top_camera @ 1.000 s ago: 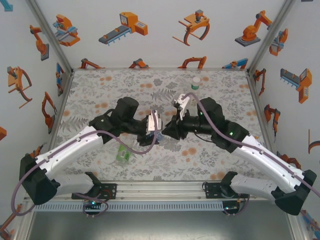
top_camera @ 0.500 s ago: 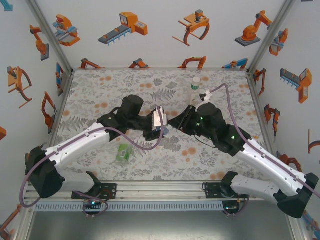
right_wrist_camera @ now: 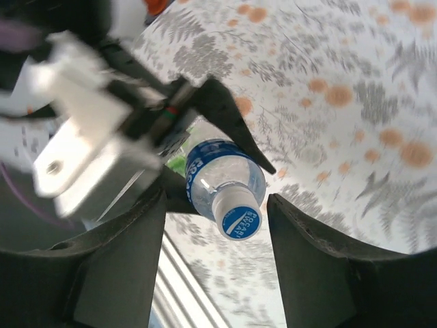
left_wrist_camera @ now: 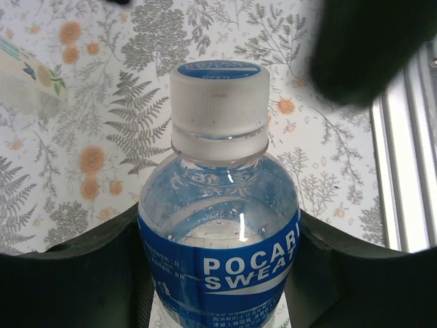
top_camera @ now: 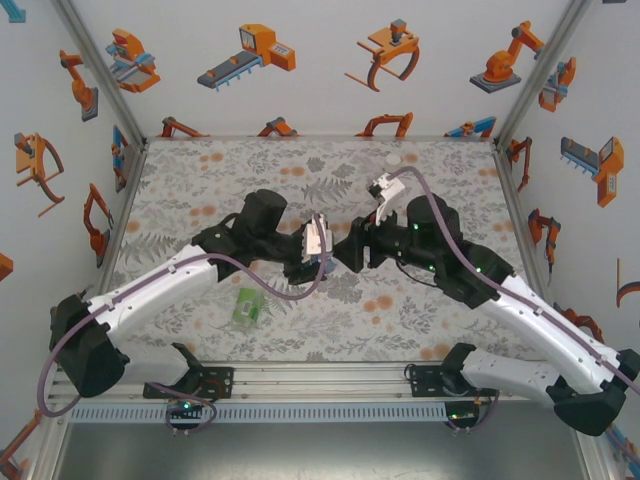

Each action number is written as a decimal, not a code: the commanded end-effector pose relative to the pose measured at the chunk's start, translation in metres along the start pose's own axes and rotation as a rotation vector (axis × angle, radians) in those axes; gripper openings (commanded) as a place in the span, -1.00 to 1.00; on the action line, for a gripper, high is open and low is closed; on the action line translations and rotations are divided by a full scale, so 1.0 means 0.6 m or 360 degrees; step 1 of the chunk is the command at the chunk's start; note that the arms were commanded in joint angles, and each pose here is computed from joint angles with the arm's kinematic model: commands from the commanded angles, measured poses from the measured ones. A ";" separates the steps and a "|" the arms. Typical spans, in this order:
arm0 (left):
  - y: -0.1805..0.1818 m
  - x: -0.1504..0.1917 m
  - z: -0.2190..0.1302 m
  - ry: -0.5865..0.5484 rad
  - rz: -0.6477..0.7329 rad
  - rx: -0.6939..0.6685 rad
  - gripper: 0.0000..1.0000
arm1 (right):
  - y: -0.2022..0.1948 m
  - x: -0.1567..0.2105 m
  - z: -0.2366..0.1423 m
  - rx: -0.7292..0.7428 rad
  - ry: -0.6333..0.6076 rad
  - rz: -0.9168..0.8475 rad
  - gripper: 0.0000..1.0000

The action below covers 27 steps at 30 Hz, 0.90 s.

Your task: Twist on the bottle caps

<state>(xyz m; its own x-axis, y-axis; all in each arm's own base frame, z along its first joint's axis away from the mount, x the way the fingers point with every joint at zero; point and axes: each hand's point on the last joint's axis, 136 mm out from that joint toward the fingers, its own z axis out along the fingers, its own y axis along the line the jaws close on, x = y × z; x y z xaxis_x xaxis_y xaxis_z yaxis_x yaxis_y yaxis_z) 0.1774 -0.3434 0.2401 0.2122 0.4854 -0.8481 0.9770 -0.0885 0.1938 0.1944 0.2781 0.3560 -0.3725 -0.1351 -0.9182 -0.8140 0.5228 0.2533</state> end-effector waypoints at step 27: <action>-0.083 -0.043 -0.065 -0.0129 0.0018 0.0264 -1.00 | 0.132 0.050 -0.017 -0.0876 0.0012 -0.1157 -0.20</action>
<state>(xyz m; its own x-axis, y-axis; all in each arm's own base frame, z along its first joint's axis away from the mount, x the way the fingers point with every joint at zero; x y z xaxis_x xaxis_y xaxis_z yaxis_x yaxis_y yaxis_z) 0.1280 -0.3178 0.2616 0.1942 0.4408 -0.8763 0.9721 -0.2061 0.1117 0.1177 0.3040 0.3430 0.2781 -0.3249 -0.9039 -0.9592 -0.1446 -0.2431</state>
